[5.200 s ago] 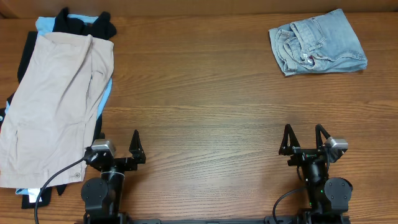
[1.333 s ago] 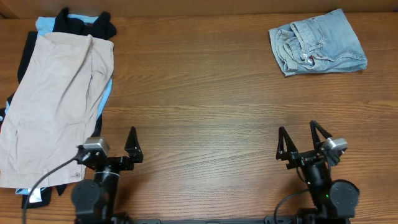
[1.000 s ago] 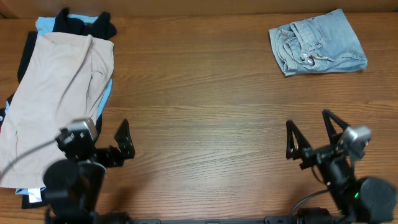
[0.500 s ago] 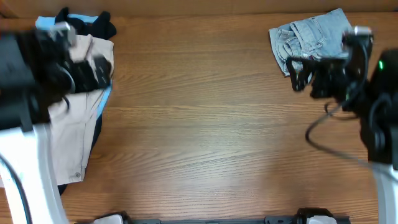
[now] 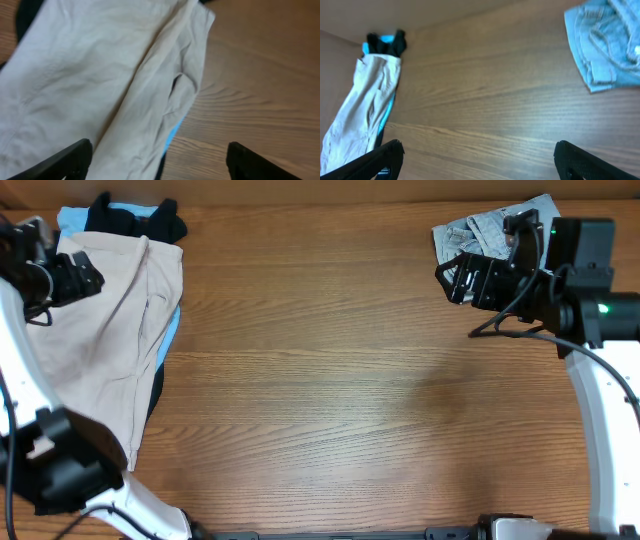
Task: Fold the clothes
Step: 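Reach both grippers toward the beige shorts on the left pile, then grasp the beige shorts with both grippers and drag them to table center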
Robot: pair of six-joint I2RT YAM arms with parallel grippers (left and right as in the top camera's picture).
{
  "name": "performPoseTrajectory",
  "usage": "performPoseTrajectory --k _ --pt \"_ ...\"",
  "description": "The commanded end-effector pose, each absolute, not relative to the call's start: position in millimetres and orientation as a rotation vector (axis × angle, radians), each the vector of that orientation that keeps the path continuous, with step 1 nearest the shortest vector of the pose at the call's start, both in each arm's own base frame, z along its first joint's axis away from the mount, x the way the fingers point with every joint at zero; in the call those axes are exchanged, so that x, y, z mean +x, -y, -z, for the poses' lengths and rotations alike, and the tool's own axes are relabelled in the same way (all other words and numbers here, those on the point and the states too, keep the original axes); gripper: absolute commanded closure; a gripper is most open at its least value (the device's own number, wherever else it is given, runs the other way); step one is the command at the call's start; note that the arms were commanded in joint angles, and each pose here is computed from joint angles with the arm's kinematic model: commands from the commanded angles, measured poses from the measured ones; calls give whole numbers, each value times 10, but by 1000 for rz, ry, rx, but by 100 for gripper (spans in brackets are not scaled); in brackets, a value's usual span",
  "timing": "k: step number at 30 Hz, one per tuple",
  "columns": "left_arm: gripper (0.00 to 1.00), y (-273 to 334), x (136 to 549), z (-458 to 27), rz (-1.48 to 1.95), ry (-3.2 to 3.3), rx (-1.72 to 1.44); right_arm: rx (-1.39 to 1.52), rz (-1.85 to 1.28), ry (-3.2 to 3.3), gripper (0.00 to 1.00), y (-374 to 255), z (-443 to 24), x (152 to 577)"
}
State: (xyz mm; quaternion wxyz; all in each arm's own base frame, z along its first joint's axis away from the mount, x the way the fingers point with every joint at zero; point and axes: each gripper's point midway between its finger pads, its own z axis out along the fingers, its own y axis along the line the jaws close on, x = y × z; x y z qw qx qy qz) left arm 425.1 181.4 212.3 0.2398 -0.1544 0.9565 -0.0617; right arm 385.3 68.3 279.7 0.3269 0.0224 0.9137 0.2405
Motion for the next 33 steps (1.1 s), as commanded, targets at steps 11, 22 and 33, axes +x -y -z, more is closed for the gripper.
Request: performPoseTrajectory --k 11,22,33 --pt "17 -2187 4584 -628 87 -2839 -381 54 -647 -2452 13 -722 -2623 3930" --pt "95 -1977 4636 -659 204 -2848 -487 52 -646 -2446 23 -719 -2631 3941" --pt "96 -914 4816 -1856 464 -2776 -230 47 -644 -2429 23 -720 -2657 3970"
